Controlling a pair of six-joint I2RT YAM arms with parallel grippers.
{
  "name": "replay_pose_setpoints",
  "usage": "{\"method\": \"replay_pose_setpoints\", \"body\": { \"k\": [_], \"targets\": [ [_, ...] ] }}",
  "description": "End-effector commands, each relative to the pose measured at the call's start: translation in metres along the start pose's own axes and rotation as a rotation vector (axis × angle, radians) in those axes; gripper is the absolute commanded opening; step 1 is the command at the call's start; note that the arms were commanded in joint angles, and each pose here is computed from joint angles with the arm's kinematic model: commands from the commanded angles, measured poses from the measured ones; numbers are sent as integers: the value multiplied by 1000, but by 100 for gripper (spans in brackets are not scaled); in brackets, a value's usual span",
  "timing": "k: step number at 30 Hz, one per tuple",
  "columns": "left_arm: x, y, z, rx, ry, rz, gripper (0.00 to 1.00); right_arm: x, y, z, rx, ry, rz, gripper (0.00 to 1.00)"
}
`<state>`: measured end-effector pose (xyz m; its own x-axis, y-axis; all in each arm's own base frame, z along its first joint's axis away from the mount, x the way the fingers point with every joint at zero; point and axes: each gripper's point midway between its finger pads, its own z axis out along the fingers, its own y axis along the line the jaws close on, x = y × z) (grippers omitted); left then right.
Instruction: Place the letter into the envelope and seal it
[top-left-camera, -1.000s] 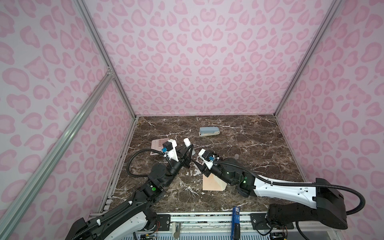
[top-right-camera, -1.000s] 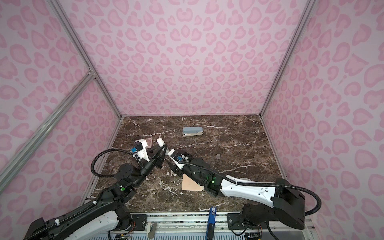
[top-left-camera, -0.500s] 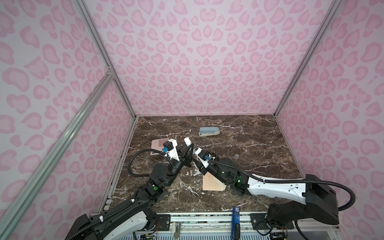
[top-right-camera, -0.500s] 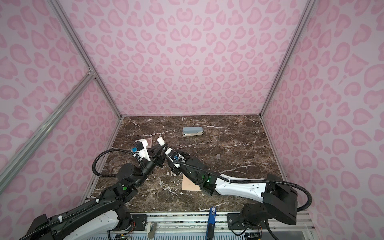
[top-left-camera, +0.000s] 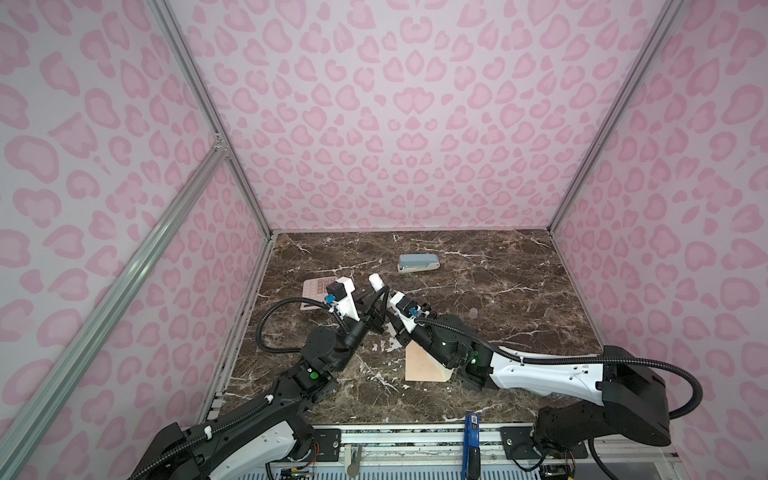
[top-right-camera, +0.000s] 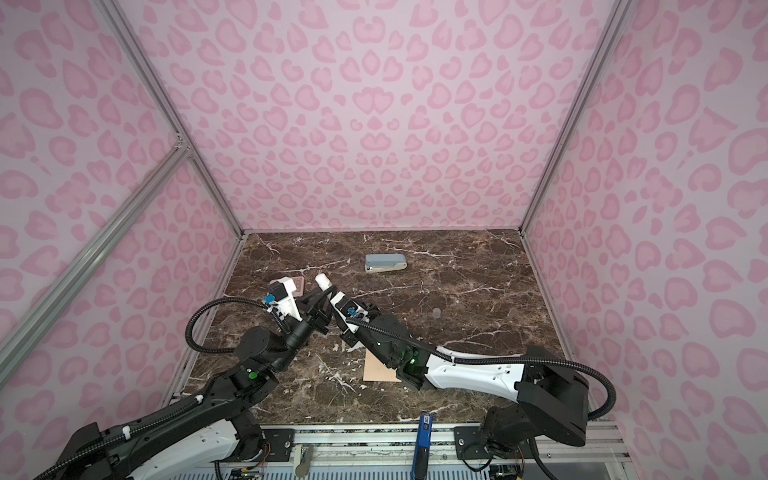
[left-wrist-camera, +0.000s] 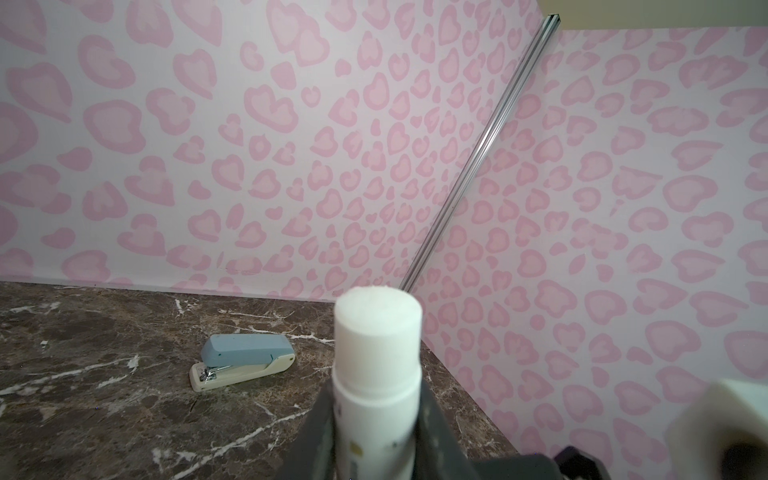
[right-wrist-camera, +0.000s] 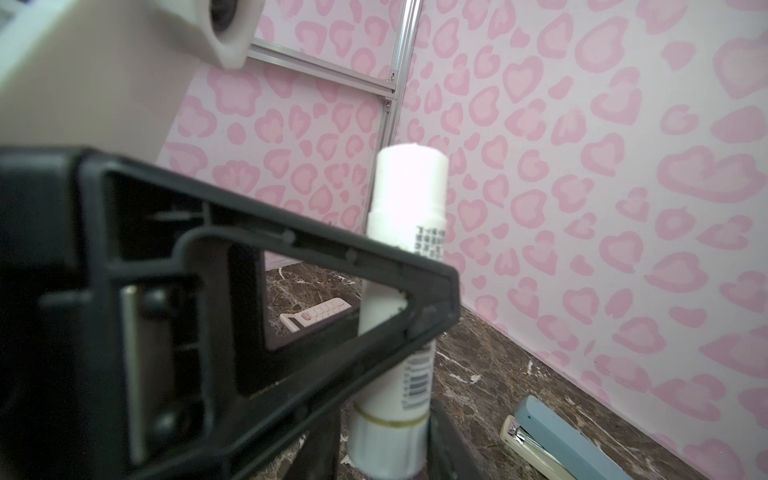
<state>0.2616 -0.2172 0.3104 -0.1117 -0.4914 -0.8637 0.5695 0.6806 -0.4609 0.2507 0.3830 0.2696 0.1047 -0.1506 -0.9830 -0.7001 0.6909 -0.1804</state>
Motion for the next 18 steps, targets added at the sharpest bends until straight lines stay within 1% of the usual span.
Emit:
{"method": "replay_pose_setpoints", "body": {
  "k": [1, 4, 12, 18],
  "targets": [
    [-11, -8, -1, 36, -47, -27, 4, -10, -2, 1, 11, -43, 35, 31],
    [-10, -8, 0, 39, -44, -30, 4, -9, -2, 1, 9, -41, 37, 26],
    [-8, -9, 1, 46, -34, -30, 4, -12, -2, 0, -1, -48, 46, 23],
    [3, -18, 5, 93, 26, -28, 4, -19, 3, -4, -64, -50, 94, 19]
  ]
}}
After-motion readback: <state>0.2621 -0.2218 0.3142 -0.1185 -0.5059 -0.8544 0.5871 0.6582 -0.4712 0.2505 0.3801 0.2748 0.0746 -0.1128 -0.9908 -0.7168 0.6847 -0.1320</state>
